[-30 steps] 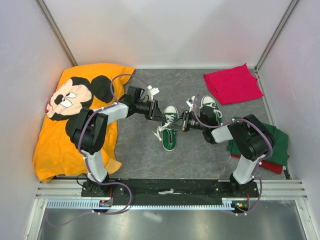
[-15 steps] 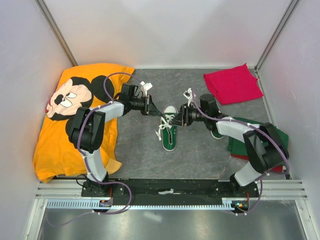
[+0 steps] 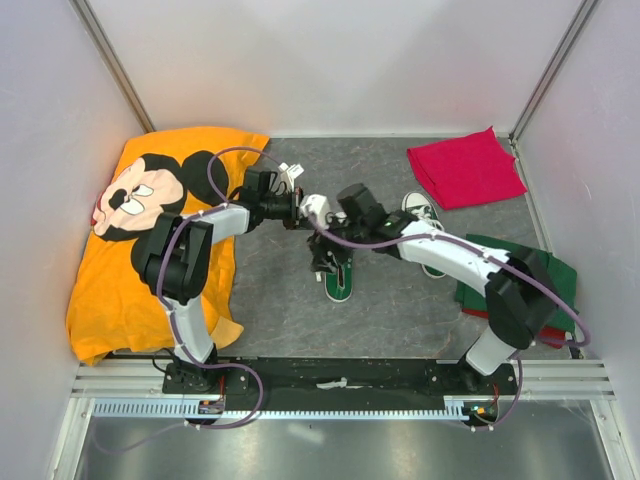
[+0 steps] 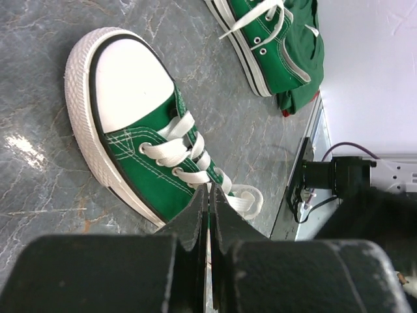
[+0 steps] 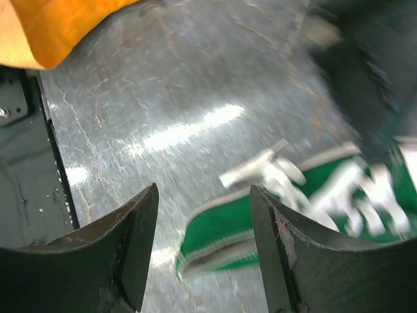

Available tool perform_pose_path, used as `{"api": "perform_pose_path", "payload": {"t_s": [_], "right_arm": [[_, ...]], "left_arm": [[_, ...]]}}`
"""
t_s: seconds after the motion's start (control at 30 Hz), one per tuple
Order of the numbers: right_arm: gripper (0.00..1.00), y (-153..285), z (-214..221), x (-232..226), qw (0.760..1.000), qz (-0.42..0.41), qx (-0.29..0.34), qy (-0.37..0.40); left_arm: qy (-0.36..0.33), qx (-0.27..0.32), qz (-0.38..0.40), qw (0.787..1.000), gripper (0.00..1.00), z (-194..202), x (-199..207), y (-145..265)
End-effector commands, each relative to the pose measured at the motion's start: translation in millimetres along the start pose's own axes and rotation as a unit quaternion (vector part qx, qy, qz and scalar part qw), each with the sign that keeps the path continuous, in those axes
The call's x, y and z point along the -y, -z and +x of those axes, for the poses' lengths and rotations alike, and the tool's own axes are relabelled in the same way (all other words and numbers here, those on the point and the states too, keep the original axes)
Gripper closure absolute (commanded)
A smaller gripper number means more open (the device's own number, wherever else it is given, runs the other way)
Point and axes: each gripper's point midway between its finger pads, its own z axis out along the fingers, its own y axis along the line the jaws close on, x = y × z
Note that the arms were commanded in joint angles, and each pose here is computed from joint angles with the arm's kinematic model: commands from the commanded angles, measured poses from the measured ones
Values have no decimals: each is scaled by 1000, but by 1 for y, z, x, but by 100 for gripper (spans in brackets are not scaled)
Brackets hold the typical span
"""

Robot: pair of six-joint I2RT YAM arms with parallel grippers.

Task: Tie the shoes

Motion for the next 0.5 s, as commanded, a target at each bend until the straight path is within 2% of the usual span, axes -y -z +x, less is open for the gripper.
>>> {"api": "perform_pose_path", "payload": {"t_s": [0.0, 0.13, 0.47], "right_arm": [[33, -27, 7, -2, 996, 27, -48, 70], [30, -53, 27, -9, 990, 32, -67, 118], [28, -78, 64, 17, 977, 113, -118, 140]], "left_arm": [[7, 13, 4, 1000, 98, -9, -4, -5], [10, 10, 7, 1000, 99, -12, -6, -8], [0, 9, 10, 1000, 98, -14, -9, -11]]}}
